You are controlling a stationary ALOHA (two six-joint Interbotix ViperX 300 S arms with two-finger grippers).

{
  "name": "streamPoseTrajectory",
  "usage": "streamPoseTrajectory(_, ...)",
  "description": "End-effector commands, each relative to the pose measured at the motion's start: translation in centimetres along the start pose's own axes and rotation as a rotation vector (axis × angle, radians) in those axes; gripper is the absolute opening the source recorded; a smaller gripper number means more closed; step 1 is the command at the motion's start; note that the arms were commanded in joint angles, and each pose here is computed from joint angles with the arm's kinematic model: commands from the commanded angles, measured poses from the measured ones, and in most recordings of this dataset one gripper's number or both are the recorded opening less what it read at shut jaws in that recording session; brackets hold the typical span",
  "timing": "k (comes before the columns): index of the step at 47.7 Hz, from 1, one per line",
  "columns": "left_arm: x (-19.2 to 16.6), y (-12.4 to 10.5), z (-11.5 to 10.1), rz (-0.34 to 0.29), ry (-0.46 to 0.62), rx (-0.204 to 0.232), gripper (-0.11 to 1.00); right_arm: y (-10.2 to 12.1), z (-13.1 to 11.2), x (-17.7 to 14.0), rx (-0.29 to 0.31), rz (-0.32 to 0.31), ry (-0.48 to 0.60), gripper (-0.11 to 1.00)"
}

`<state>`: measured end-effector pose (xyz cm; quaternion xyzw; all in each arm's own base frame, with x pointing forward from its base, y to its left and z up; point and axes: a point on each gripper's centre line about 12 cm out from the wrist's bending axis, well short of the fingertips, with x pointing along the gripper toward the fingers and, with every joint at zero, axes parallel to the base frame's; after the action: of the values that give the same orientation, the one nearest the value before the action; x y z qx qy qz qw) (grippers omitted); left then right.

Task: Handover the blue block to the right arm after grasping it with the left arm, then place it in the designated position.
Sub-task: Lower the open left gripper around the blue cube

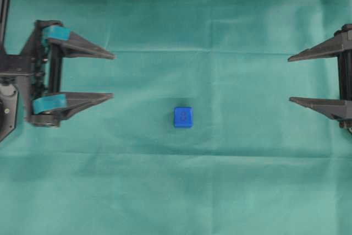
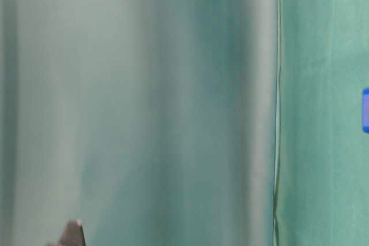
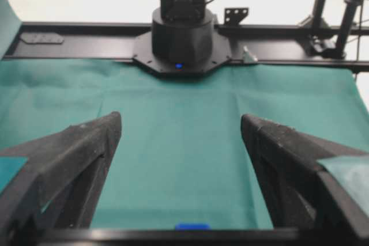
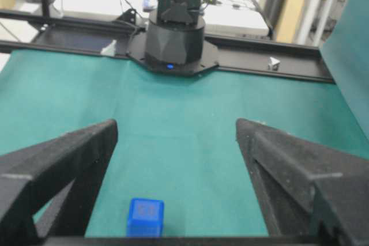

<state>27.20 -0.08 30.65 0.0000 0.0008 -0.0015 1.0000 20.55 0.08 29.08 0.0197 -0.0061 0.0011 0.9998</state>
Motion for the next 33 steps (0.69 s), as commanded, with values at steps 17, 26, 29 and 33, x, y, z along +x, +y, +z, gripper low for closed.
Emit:
streamPoseTrajectory(17, 6.2, -0.1, 1.5, -0.003, -0.005, 0.002, 1.00, 0.1, 0.8, 0.3, -0.010, 0.002, -0.021, 0.94)
streamPoseTrajectory(26, 8.5, -0.1, 2.0, -0.003, 0.000, 0.002, 1.00, 0.1, 0.8, 0.3, -0.010, 0.003, -0.021, 0.94)
streamPoseTrajectory(29, 9.2, -0.1, 2.1, -0.003, 0.005, 0.003, 1.00, 0.1, 0.8, 0.3, -0.010, 0.003, -0.021, 0.94)
streamPoseTrajectory(33, 9.9, -0.1, 2.2, -0.003, 0.012, 0.008, 1.00, 0.1, 0.8, 0.3, -0.012, 0.003, -0.021, 0.94)
